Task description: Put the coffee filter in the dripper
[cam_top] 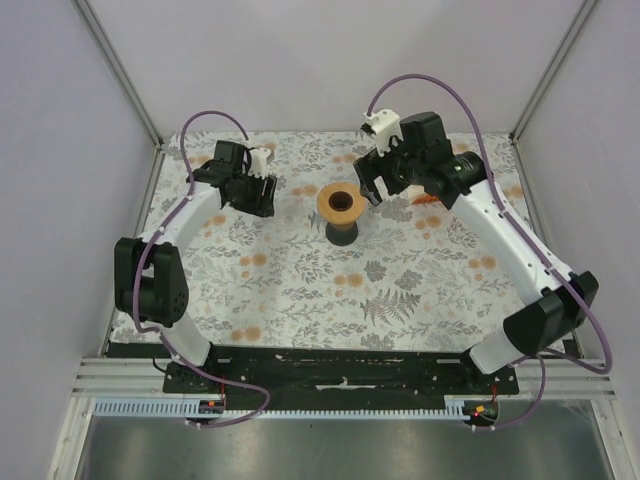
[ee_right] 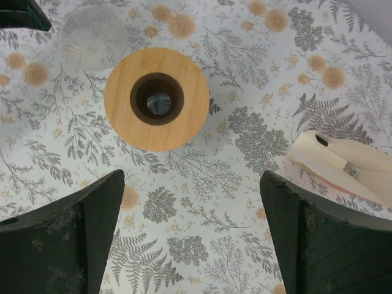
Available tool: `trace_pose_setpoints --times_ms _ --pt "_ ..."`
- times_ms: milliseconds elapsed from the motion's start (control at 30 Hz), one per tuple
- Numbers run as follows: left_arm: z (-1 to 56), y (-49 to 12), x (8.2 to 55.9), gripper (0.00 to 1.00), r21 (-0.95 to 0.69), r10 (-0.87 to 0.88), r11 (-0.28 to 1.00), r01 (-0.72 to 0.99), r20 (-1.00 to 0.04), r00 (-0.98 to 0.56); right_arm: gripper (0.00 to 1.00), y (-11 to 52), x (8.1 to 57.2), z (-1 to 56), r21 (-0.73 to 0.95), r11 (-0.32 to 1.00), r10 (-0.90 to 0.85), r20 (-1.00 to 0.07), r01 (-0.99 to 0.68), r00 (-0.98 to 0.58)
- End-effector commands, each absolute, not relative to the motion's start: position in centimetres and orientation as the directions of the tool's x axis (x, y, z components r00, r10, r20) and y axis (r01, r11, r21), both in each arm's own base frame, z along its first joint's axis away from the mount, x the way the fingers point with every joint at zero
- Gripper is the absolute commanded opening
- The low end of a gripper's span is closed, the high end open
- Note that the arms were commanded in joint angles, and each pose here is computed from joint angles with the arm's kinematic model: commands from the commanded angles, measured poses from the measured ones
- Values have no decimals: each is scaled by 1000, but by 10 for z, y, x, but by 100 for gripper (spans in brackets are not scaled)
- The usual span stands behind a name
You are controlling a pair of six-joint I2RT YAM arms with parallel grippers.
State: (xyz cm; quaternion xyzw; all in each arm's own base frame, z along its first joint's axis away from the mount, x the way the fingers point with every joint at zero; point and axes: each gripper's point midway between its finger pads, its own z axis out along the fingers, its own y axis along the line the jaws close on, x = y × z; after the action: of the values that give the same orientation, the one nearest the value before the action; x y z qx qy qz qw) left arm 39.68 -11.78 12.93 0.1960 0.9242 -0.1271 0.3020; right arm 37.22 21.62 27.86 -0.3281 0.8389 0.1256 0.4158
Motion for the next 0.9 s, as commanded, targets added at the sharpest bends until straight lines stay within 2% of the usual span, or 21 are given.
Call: trace_pose_setpoints --times_ms 0,267,600,700,767,800,867 --pt "135 -116 416 67 -10 338 893 451 -648 -683 98 204 373 302 -91 816 -344 -870 -571 -353" --pt "111 -116 421 65 33 374 891 452 -619 -691 98 198 371 298 -109 825 -340 -880 -555 -333" --pt "91 -144 434 62 -55 371 866 498 -598 -711 98 196 368 293 -113 822 -352 -871 -558 -342" --pt "77 -144 432 51 -65 377 865 498 -572 -729 98 197 369 291 -109 820 -352 -870 -562 -345" --pt "70 -148 429 38 -97 371 859 502 -558 -743 98 200 368 292 -99 815 -347 -873 -572 -343" --pt "71 -151 428 30 -119 362 855 504 -558 -746 98 202 367 293 -95 810 -345 -875 -578 -339" --pt "77 -155 425 4 -164 343 848 504 -555 -758 98 205 365 293 -82 800 -341 -877 -594 -339"
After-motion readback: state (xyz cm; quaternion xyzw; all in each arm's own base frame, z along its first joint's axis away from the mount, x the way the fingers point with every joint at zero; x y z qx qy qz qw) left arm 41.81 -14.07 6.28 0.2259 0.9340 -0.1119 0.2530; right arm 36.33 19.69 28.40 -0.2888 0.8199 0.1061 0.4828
